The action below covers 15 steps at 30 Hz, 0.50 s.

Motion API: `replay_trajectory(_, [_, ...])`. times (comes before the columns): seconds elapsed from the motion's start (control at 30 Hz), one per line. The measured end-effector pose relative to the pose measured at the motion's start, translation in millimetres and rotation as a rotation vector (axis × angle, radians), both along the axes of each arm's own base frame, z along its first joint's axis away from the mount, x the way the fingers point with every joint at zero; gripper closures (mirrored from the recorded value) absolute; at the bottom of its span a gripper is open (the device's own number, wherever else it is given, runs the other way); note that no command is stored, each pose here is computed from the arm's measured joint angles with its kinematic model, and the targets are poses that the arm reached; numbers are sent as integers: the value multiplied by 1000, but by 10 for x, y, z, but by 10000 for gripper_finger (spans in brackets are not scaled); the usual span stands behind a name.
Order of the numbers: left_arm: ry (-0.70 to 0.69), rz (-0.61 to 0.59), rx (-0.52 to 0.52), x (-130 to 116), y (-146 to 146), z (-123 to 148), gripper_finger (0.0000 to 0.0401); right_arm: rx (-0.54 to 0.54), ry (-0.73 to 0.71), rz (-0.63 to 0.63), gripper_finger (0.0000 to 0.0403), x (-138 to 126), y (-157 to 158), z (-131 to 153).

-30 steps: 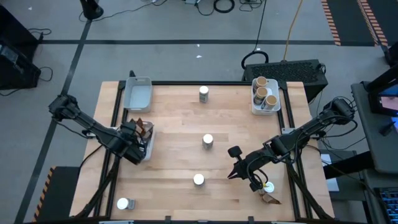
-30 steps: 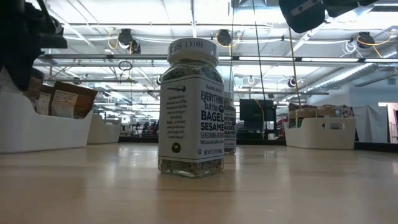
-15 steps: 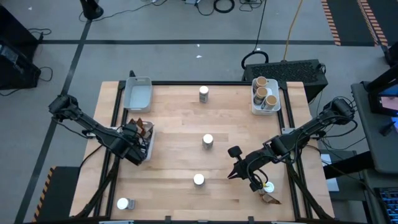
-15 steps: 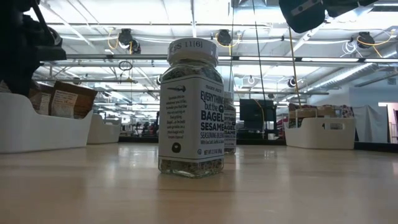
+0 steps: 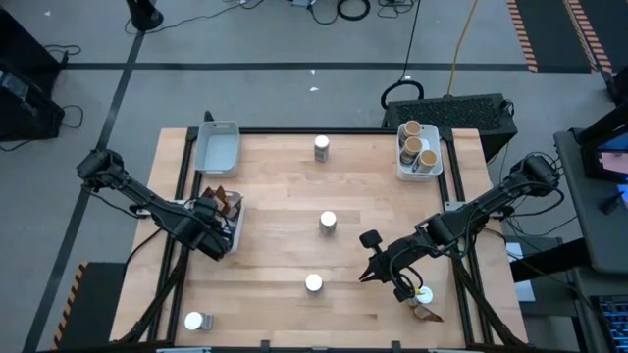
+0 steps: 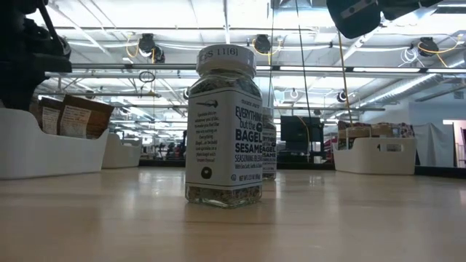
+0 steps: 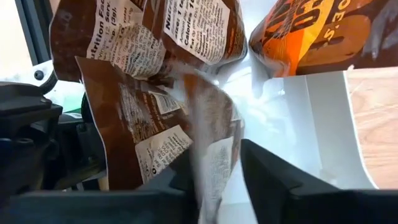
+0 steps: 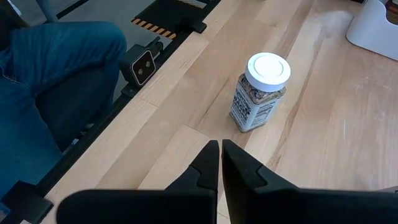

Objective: Sort spices by type
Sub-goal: Put the orange seasoning pack into the left white bin

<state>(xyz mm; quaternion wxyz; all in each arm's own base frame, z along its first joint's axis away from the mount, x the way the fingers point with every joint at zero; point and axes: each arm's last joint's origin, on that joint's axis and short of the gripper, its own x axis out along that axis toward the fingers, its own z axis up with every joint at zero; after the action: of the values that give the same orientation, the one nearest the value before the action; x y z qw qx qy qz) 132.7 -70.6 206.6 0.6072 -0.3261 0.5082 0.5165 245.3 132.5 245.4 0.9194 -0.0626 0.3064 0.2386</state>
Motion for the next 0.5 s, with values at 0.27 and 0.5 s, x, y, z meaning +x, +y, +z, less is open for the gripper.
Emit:
replay_trajectory(0.27, [-4, -6, 2, 7, -3, 22, 196, -2, -2, 2, 403, 0, 1, 1])
replay_trajectory(0.5, [-28, -31, -17, 58, -32, 180, 150, -5, -4, 4, 403, 1, 0, 1])
